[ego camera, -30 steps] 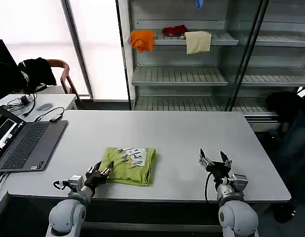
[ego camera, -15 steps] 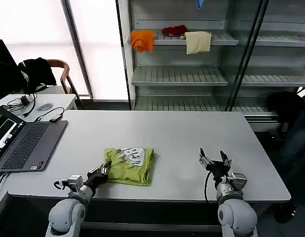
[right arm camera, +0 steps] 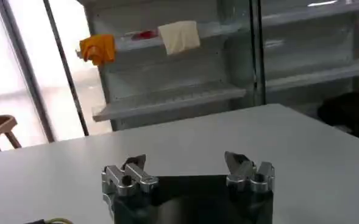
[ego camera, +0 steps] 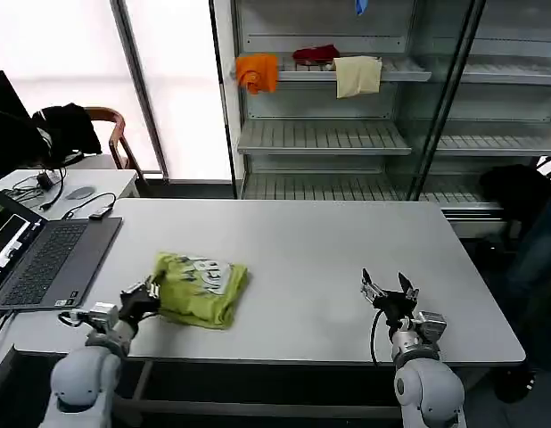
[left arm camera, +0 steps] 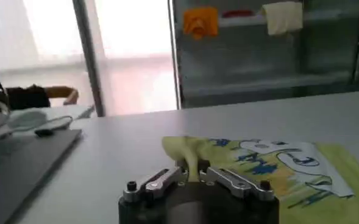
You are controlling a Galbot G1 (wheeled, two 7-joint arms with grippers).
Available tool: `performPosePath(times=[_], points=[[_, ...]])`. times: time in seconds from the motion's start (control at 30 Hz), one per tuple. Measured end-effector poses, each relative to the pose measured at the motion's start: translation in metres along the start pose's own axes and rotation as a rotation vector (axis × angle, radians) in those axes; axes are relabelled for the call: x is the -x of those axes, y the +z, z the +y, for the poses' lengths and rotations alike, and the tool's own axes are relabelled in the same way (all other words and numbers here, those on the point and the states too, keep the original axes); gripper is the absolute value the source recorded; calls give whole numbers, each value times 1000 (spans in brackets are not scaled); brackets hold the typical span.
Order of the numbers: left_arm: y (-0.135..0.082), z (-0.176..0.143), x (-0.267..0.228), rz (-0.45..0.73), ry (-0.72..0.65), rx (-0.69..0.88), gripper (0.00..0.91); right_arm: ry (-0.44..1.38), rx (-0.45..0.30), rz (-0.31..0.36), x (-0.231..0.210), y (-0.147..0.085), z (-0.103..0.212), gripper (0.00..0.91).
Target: Fold and organize the clothes.
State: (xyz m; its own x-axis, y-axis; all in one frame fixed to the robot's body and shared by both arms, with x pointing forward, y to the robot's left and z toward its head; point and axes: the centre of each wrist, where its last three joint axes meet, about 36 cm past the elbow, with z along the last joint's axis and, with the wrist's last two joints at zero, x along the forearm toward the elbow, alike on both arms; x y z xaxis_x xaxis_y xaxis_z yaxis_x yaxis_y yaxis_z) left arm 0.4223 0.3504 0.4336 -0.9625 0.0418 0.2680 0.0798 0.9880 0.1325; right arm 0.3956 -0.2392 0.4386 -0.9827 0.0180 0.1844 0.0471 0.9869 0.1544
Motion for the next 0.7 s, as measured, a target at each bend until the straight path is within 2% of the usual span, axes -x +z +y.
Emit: performPosePath(times=[0.23, 0.4, 0.57, 0.7], points=[[-27, 68, -2, -33, -112, 211, 0, -4, 1, 7, 3, 5, 1, 907], [-60, 100, -5, -57, -151, 360, 10, -5, 6, 15, 3, 9, 1, 907], [-85, 108, -10, -74, -153, 463, 10, 4, 9, 21, 1, 14, -5, 907], [-96, 98, -17, -97, -137, 530, 10, 15, 9, 22, -2, 17, -12, 907]])
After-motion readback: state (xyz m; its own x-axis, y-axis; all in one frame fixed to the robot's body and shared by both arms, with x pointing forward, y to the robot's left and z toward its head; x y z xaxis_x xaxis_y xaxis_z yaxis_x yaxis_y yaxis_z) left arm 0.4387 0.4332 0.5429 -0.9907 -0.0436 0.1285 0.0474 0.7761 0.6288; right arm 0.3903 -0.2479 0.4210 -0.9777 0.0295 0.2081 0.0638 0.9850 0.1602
